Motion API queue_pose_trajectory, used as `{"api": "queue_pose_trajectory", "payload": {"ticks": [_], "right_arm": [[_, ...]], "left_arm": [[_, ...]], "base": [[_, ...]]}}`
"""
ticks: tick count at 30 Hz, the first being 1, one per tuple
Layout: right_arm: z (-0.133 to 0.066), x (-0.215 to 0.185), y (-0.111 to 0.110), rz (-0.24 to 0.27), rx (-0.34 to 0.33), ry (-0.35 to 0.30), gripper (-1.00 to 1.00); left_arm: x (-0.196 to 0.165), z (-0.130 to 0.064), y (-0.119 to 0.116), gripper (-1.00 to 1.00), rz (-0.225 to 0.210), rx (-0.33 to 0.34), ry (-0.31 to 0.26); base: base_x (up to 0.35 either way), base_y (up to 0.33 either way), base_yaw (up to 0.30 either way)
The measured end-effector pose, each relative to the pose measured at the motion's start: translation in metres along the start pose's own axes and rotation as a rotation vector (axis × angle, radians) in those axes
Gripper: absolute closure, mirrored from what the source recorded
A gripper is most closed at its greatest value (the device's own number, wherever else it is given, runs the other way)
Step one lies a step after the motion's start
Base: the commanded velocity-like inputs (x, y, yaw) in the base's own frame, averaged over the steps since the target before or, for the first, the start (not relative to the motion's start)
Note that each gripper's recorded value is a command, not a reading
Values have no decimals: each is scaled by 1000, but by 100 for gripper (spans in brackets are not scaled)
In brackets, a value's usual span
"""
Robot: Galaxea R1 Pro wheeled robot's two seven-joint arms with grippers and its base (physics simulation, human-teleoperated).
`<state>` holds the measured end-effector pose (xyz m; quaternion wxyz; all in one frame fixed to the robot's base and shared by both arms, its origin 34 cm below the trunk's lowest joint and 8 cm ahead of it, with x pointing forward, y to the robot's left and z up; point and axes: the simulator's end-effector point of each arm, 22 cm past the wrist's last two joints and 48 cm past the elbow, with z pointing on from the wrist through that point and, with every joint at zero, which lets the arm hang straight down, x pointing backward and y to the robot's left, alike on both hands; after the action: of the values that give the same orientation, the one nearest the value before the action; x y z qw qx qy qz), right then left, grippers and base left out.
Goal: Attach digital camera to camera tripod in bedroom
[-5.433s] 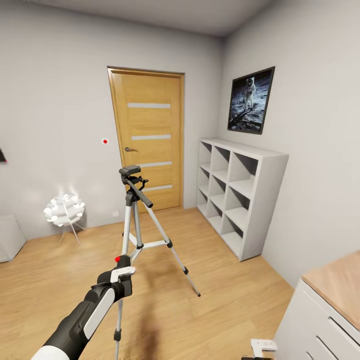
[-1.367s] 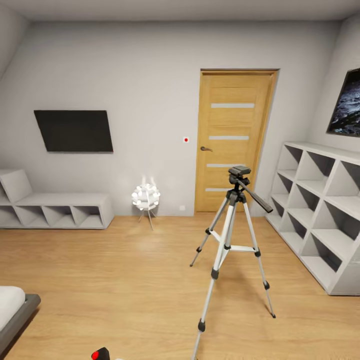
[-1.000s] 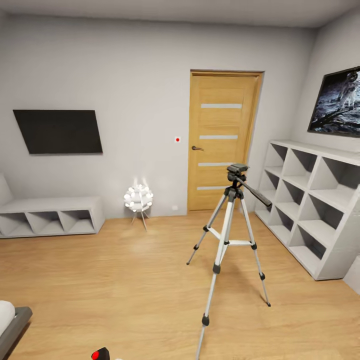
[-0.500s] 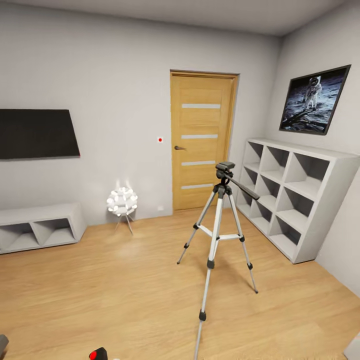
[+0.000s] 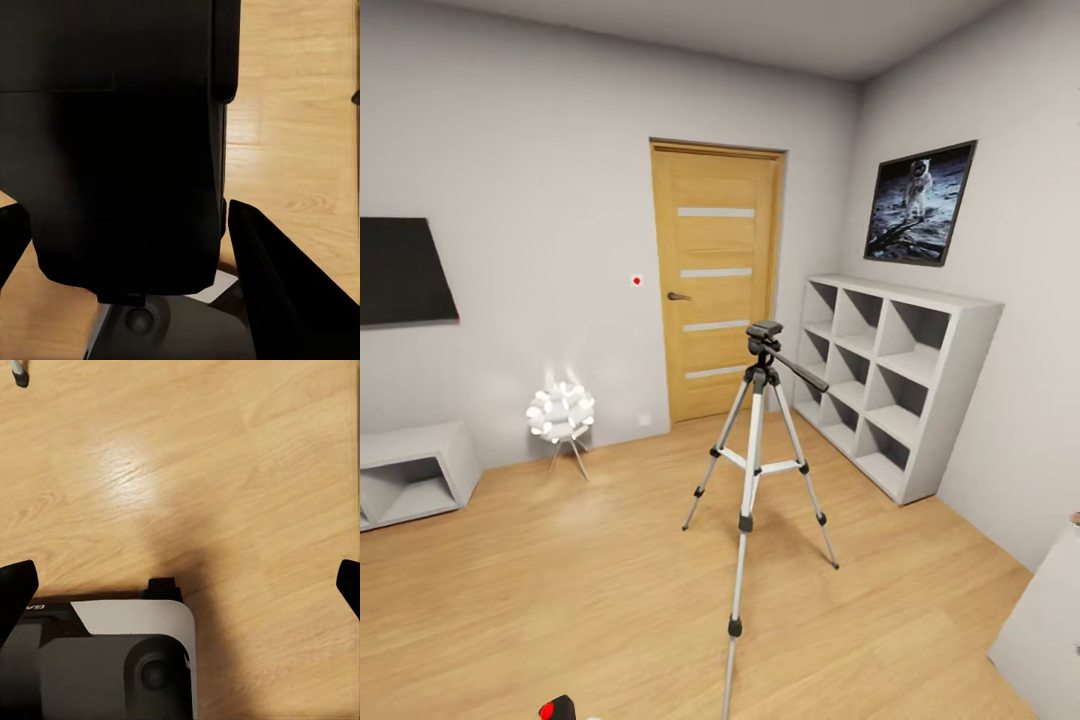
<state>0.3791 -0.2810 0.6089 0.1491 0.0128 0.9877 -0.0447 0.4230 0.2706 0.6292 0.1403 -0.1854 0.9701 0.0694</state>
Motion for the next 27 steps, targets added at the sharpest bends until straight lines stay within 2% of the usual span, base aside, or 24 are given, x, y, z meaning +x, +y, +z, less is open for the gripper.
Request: {"api": "queue_pose_trajectory", "payload": {"ticks": [21, 27], "right_arm": [[0, 0, 1, -5, -3, 1, -100], [0, 0, 0, -5, -2, -1, -100]], "left_arm": [[0, 0, 0, 100, 0, 0, 0], [0, 0, -2, 100, 1, 10, 1]], "base": [[2, 0, -25], [164, 89, 0]]}}
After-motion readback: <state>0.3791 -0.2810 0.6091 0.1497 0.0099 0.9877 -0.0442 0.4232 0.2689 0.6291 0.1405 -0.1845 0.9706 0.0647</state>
